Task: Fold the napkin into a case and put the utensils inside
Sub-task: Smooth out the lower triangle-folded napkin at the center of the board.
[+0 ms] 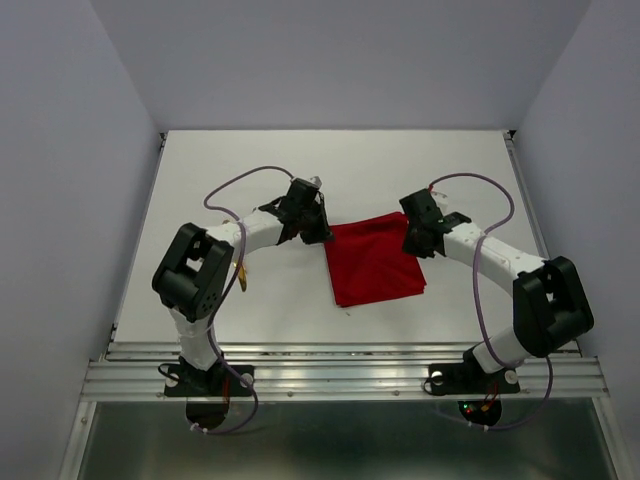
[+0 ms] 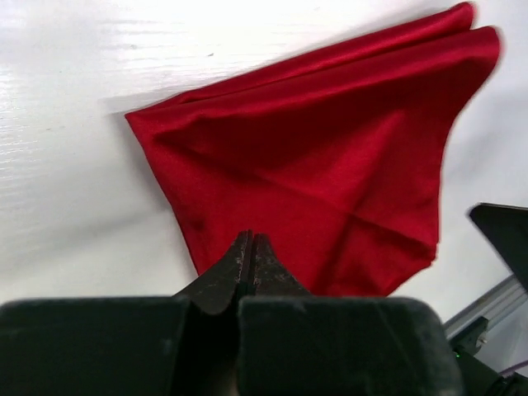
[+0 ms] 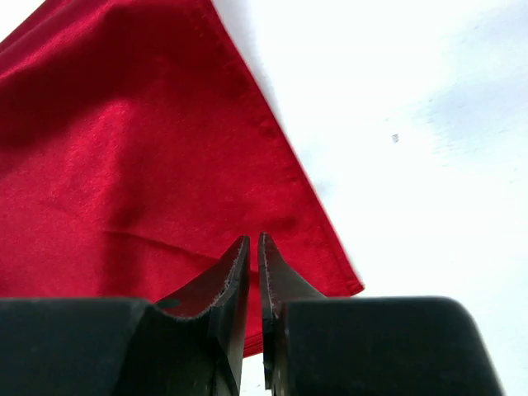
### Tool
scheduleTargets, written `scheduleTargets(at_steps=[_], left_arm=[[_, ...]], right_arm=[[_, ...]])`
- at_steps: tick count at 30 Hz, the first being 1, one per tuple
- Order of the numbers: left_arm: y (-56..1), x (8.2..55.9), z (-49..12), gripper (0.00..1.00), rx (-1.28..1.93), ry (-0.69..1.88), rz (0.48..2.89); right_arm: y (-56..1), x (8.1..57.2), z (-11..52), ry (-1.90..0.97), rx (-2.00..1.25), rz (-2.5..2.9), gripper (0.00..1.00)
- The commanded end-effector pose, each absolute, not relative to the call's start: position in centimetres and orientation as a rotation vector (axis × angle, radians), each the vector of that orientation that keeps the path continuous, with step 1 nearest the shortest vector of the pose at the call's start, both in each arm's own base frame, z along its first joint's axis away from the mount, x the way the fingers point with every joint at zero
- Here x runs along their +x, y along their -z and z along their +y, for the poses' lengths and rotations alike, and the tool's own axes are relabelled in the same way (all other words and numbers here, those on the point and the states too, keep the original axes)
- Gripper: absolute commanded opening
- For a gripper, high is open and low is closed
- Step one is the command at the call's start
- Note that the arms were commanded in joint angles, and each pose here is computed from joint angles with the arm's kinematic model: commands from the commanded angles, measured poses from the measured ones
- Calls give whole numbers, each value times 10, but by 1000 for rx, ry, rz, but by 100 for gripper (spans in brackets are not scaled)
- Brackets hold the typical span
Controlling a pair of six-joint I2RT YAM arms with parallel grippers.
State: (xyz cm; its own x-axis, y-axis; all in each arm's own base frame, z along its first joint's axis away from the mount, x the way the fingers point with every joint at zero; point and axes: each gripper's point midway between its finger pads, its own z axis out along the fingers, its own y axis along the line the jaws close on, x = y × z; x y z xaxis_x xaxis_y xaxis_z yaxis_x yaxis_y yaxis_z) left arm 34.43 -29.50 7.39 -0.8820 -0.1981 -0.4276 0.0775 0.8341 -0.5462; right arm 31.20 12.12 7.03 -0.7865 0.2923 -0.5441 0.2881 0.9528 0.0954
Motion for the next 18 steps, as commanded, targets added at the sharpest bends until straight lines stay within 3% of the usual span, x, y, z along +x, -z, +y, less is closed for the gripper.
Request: scheduleTargets(at_steps=[1, 8, 18], left_arm=[[-46, 348, -296, 0, -85, 763, 2590], [-15, 352, -287, 0, -33, 640, 2659], [-39, 354, -280, 0, 17, 612, 2604]], right_arm=[[-74, 319, 112, -15, 354, 2521, 14], [-33, 304, 101, 62, 338, 2617, 11], [-11, 260, 113, -88, 391, 2703, 7]])
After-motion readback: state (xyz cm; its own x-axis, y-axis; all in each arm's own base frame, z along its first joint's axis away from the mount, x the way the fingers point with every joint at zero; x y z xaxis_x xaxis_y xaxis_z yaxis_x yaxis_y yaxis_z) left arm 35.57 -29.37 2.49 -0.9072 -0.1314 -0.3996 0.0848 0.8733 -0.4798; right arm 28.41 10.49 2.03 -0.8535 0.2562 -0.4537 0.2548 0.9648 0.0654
